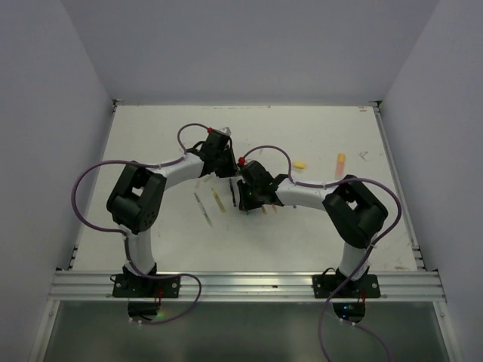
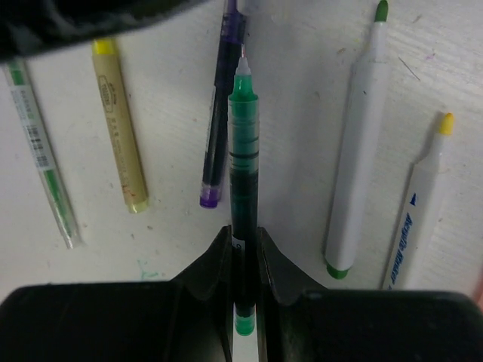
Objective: Open the pen caps
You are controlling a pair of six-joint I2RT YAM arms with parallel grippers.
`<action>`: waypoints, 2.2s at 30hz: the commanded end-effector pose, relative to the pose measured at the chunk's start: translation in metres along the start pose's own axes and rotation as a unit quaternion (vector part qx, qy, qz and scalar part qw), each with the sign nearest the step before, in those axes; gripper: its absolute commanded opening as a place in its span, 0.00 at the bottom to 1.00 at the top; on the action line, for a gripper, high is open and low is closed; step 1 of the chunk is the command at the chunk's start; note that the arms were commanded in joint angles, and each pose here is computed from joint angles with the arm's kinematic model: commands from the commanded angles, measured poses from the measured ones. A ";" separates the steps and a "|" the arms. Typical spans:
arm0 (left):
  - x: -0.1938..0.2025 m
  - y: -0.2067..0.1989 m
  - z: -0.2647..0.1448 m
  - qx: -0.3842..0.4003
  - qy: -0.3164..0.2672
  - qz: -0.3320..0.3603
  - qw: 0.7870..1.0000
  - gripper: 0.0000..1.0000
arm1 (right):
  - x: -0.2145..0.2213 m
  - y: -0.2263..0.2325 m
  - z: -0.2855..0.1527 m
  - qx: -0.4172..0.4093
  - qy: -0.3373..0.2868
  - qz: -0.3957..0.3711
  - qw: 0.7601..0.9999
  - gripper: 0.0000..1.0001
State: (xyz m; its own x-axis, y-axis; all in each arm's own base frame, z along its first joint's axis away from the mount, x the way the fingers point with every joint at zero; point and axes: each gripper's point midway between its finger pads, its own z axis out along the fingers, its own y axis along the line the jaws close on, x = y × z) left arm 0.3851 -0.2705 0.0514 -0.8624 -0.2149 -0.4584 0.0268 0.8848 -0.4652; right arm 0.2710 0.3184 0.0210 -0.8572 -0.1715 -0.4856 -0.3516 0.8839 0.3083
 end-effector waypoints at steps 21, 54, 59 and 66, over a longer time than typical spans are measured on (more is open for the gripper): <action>-0.062 -0.029 -0.055 0.017 -0.078 0.009 0.997 0.52 | -0.073 -0.014 -0.082 0.090 -0.092 0.000 0.992 0.61; -0.056 0.007 -0.220 0.005 -0.272 0.115 0.955 1.00 | -0.100 -0.368 -0.105 0.322 -0.078 0.324 0.886 0.71; -0.055 0.008 -0.222 0.004 -0.272 0.114 0.956 1.00 | -0.095 -0.368 -0.095 0.312 -0.054 0.316 0.895 0.60; -0.056 0.003 -0.220 0.013 -0.271 0.115 0.956 1.00 | -0.085 -0.349 -0.076 0.270 -0.023 0.297 0.916 0.28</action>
State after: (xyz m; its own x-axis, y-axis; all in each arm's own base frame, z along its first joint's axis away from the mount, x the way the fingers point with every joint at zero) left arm 0.3181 -0.1668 0.2326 -0.4835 -0.2053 -0.8509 0.1885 0.9249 -0.3302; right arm 0.4348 -0.0222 0.0193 -0.7883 0.4521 -0.4173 0.4708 0.8799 0.0639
